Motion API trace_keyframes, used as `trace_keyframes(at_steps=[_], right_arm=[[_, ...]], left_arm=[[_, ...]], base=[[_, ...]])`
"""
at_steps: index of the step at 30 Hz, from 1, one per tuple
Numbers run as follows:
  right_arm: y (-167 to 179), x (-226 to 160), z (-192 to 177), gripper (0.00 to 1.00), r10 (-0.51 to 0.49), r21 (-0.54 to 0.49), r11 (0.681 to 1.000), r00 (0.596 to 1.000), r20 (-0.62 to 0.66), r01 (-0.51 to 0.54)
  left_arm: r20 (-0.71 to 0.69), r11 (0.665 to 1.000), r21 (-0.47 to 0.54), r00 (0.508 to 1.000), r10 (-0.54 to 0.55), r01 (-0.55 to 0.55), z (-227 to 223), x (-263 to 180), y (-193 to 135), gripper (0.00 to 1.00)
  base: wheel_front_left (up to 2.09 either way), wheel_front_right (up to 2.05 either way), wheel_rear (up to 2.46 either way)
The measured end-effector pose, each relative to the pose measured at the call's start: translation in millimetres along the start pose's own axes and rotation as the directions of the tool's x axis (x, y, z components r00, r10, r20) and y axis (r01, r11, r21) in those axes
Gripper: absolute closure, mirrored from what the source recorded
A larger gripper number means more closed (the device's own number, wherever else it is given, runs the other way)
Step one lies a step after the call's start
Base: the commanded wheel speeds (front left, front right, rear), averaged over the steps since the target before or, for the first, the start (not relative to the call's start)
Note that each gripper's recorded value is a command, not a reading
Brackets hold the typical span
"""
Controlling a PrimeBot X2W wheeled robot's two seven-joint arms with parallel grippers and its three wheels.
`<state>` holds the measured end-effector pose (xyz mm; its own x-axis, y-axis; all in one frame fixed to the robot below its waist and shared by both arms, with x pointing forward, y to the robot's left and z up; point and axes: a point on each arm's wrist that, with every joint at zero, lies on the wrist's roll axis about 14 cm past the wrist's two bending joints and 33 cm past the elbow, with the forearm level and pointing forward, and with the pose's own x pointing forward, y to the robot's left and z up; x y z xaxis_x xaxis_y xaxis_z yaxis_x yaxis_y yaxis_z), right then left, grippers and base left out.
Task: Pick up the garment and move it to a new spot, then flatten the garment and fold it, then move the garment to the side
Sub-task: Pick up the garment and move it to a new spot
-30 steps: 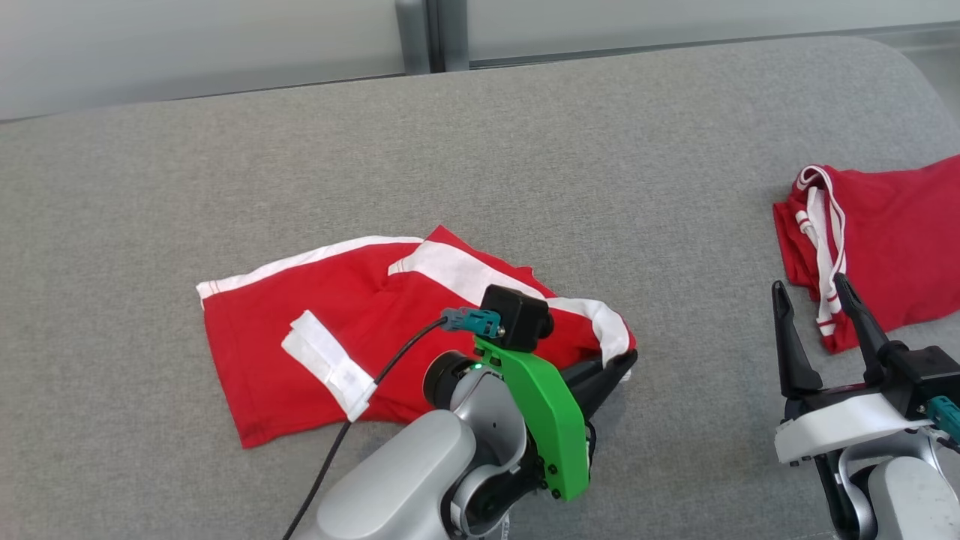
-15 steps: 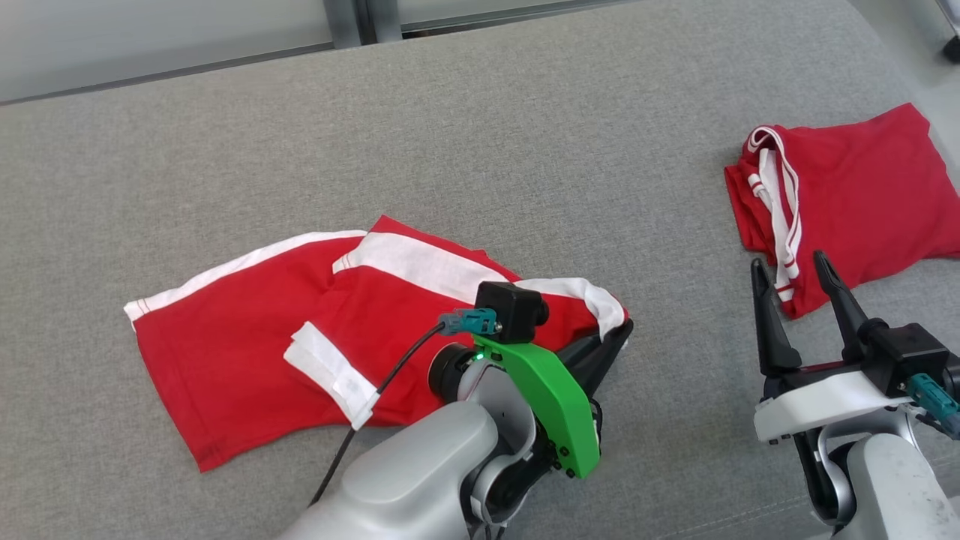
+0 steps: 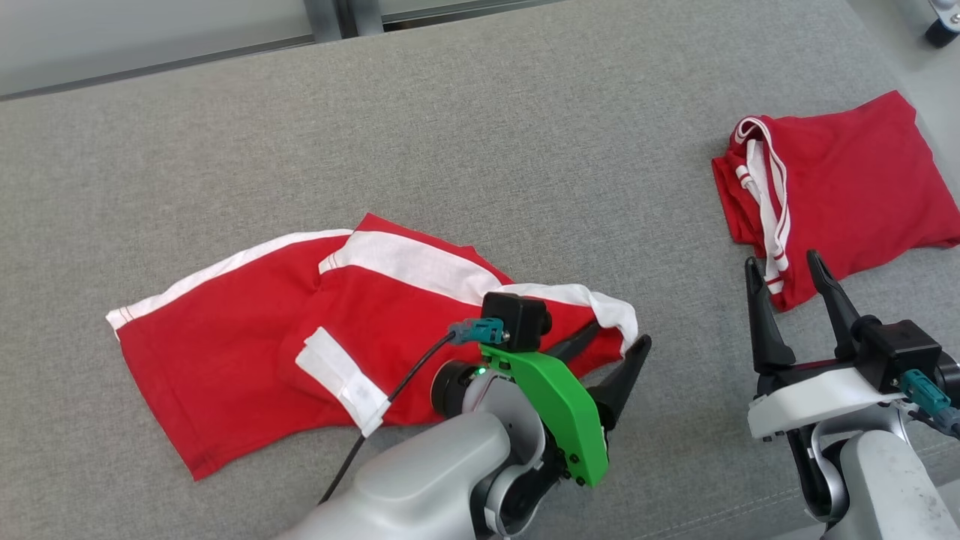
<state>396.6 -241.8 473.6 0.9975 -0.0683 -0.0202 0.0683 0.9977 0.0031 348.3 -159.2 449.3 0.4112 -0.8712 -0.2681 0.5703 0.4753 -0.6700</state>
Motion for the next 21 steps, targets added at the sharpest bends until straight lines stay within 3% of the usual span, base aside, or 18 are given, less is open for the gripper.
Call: trace_keyframes(at_steps=[5, 12, 18, 21], right_arm=[[-1.4, -1.7, 1.1, 0.0, -0.008, 0.006, 1.0, 1.0, 0.004, 0.008], [-1.1, -5.3, 3.3, 0.0, -0.005, 0.007, 1.0, 1.0, 0.01, 0.005], [-0.4, -9.6, 9.8, 0.0, 0.0, -0.002, 1.0, 1.0, 0.029, 0.0], [2.2, -14.3, 11.7, 0.0, 0.009, -0.004, 1.0, 0.999, 0.035, -0.008]], left_arm=[[-0.017, 0.999, -0.04, 1.0, -0.025, 0.024, -5.1, -4.6, -13.7, 0.0], [-0.011, 0.999, 0.023, 0.999, -0.04, 0.04, -6.0, -12.6, -23.2, 0.0], [0.16, 0.992, 0.105, 0.986, 0.05, -0.068, 27.9, -25.1, 3.2, 0.0], [0.27, 0.972, 0.138, 0.952, 0.146, -0.188, 55.0, -49.7, 35.2, 0.0]], base=[[0.0, 0.0, 0.0], [0.0, 0.0, 0.0], [0.0, 0.0, 0.0], [0.0, 0.0, 0.0]])
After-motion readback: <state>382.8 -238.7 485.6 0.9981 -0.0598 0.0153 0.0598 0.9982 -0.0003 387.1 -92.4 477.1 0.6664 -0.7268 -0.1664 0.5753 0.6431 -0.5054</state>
